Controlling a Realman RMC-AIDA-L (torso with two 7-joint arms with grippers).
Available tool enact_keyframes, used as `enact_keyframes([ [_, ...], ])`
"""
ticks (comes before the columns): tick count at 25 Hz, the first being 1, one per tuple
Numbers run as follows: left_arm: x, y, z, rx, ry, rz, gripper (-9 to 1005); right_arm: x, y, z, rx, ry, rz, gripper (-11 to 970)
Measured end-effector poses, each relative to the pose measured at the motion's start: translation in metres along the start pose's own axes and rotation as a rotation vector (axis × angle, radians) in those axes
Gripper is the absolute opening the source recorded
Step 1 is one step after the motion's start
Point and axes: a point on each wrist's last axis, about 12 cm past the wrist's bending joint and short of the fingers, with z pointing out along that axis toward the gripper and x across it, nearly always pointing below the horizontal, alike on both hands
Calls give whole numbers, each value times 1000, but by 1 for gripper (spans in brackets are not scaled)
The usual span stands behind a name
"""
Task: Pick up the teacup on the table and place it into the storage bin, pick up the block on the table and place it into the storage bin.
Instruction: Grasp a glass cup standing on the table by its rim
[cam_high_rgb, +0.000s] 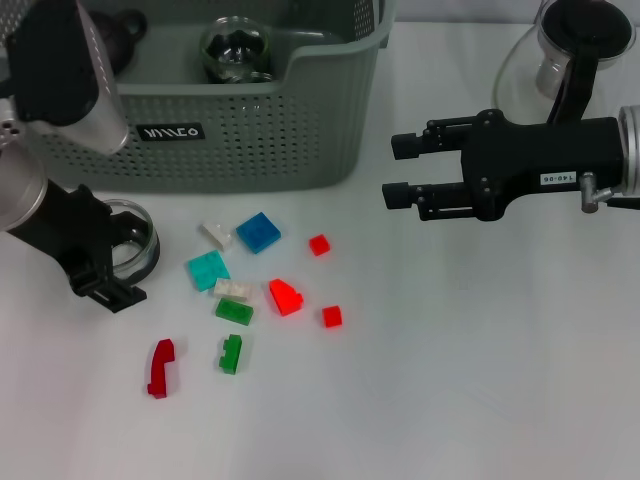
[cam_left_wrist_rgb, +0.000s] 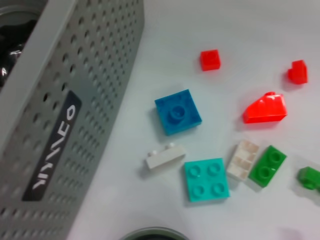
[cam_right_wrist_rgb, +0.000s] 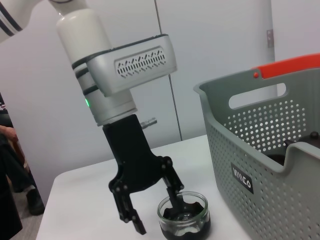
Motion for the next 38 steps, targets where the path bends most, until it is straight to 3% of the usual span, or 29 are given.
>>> enact_keyframes([
  [12,3,6,26,-26,52,3,747,4,1,0,4,-2,9,676],
  [25,0,6,36,-25,55,3,742,3,1,0,5,2,3,677],
  [37,-4,9,34,-33,56,-19,552,5,2,-1,6,-1,9,677],
  [38,-4,9,34,-33,56,-19,490,5,2,-1,6,-1,9,677],
])
